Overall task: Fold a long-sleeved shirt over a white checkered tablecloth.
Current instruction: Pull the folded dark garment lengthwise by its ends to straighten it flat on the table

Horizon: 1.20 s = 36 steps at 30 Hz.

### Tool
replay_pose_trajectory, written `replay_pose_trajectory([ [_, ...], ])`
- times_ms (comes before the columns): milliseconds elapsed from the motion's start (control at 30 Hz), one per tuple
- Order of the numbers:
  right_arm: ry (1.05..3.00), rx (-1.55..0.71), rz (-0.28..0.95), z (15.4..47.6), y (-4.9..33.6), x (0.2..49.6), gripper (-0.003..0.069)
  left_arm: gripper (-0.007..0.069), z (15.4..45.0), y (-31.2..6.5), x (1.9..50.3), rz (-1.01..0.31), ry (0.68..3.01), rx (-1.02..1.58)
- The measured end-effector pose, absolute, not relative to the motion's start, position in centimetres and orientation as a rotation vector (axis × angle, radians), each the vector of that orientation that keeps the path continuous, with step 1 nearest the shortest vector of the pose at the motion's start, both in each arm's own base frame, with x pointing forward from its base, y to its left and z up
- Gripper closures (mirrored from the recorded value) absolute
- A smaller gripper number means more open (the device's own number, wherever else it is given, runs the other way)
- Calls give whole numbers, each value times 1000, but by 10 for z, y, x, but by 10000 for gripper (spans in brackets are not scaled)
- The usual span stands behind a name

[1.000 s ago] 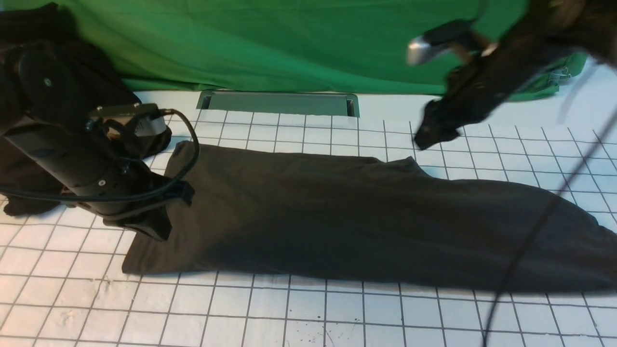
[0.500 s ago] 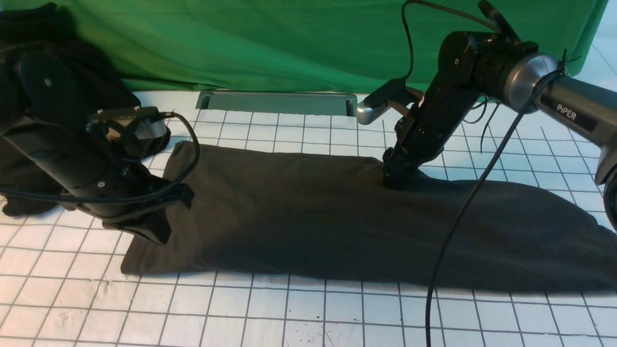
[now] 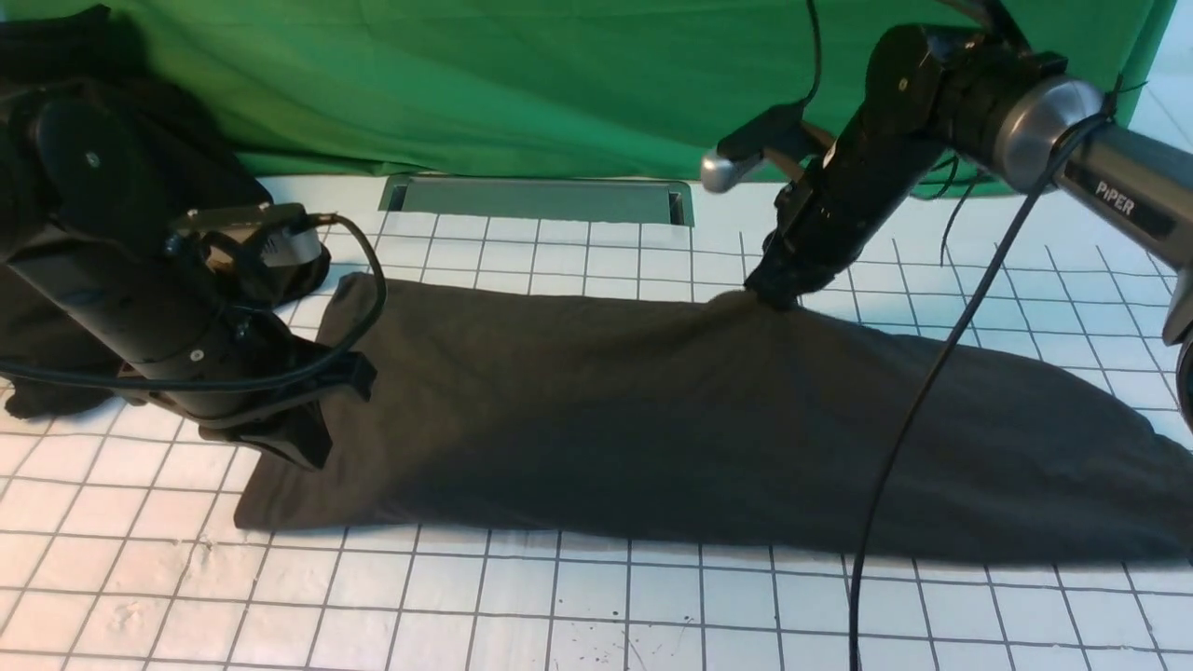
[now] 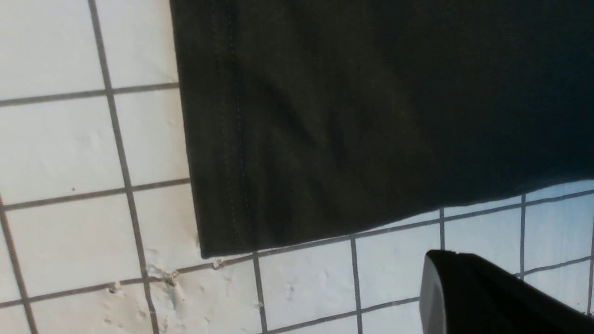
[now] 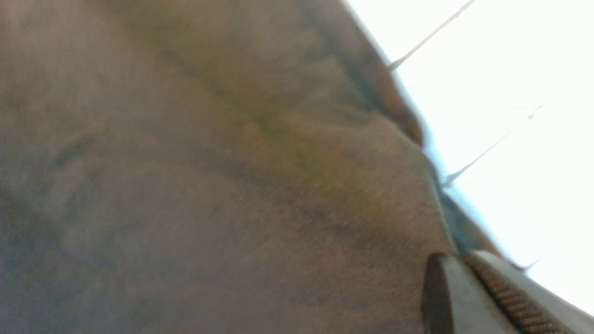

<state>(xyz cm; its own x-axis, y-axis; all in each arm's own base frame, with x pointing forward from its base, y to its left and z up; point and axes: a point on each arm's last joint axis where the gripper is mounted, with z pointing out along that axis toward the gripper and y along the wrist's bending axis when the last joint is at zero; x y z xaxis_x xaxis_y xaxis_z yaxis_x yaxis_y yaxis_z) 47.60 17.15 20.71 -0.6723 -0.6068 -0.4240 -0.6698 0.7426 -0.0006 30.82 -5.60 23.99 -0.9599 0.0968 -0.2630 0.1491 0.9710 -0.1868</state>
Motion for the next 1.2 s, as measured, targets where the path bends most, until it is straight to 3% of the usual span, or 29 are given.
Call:
replay_pose_trajectory([
  [233,2508,-931,204,204,165,485,651,628,240,-56,308,-299,2863,180],
  [333,2498,-915,199,198,166,488,618,628,240,-56,308,-299,2863,180],
  [400,2502,-890,199,197,166,489,548,628,240,-56,308,-300,2863,175],
  [533,2560,-849,205,202,164,485,309,628,240,-56,308,-304,2866,152],
  [600,2619,-829,157,218,157,478,252,628,240,-56,308,-310,2867,145],
  [667,2646,-800,85,235,147,473,284,628,240,-57,308,-319,2868,131],
  [800,2656,-594,3,289,97,462,554,628,241,-72,307,-324,2853,175],
  [900,2679,-428,12,309,52,447,639,628,243,-93,305,-309,2817,256],
  [1000,2752,-254,2,309,1,425,650,628,241,-109,304,-298,2794,302],
  [1100,2852,-89,-1,294,-38,401,613,628,235,-114,307,-300,2806,298],
  [1200,2980,85,14,262,-73,369,466,628,218,-117,319,-272,2849,310],
])
